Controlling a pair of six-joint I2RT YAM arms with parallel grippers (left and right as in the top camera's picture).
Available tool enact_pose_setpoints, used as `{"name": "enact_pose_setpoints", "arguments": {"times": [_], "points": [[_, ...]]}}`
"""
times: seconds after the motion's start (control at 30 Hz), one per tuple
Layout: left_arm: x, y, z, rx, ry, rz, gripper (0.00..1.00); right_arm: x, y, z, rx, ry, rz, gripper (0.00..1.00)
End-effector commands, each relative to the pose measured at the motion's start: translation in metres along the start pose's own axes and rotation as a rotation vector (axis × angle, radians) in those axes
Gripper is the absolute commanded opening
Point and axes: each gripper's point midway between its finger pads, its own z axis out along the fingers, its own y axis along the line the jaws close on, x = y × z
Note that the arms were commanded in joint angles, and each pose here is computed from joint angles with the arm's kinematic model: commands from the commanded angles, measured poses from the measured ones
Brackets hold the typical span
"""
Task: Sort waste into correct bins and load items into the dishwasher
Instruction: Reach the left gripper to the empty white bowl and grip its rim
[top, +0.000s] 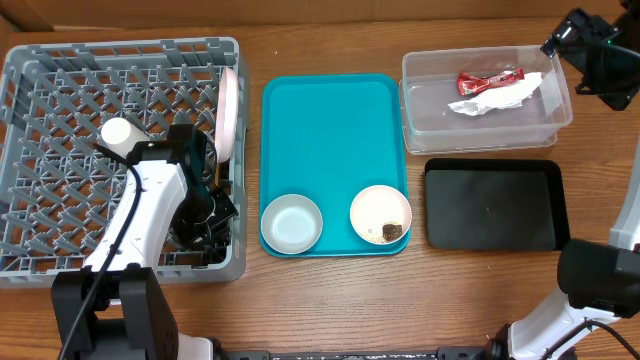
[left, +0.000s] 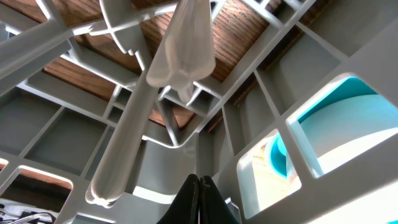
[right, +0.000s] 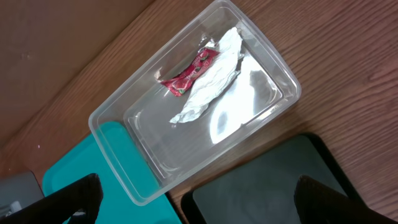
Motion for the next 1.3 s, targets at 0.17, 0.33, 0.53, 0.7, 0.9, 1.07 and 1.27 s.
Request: {"name": "enact_pose_setpoints", "arguments": {"times": [0.17,0.33,0.53,0.7,0.9,1.07,1.27], "points": [[-0.007,-0.001,-0.049,-0.029,-0.059,0.082,0.17,-0.005,0.002,-0.006,-0.009,-0.024,0.004,1.00],[-0.020,-0.005,-0.125,-0.017,-0.206,0.098,0.38,-0.005,0.002,-0.006,-0.009,-0.024,0.004,1.00],[-0.004,-0.037,-0.206,0.187,-0.338,0.242,1.00,-0.005,0.002,-0.006,-0.009,-0.024,0.004,1.00],[0.073,-0.120,-0.205,0.387,-0.255,0.665,0.83,-0.005,0.002,-0.006,-0.009,-0.024,0.004,1.00],[0.103,-0.154,-0.105,0.169,-0.220,0.658,0.70,-0.005,0.002,-0.006,-0.009,-0.024,0.004,1.00],[0.087,-0.156,-0.036,0.088,-0.203,0.589,0.62,-0.005,0.002,-0.006,-0.009,-0.024,0.004,1.00],[0.085,-0.159,0.025,0.028,-0.166,0.620,0.59,-0.005,0.002,-0.006,-0.009,-0.024,0.004,1.00]]}}
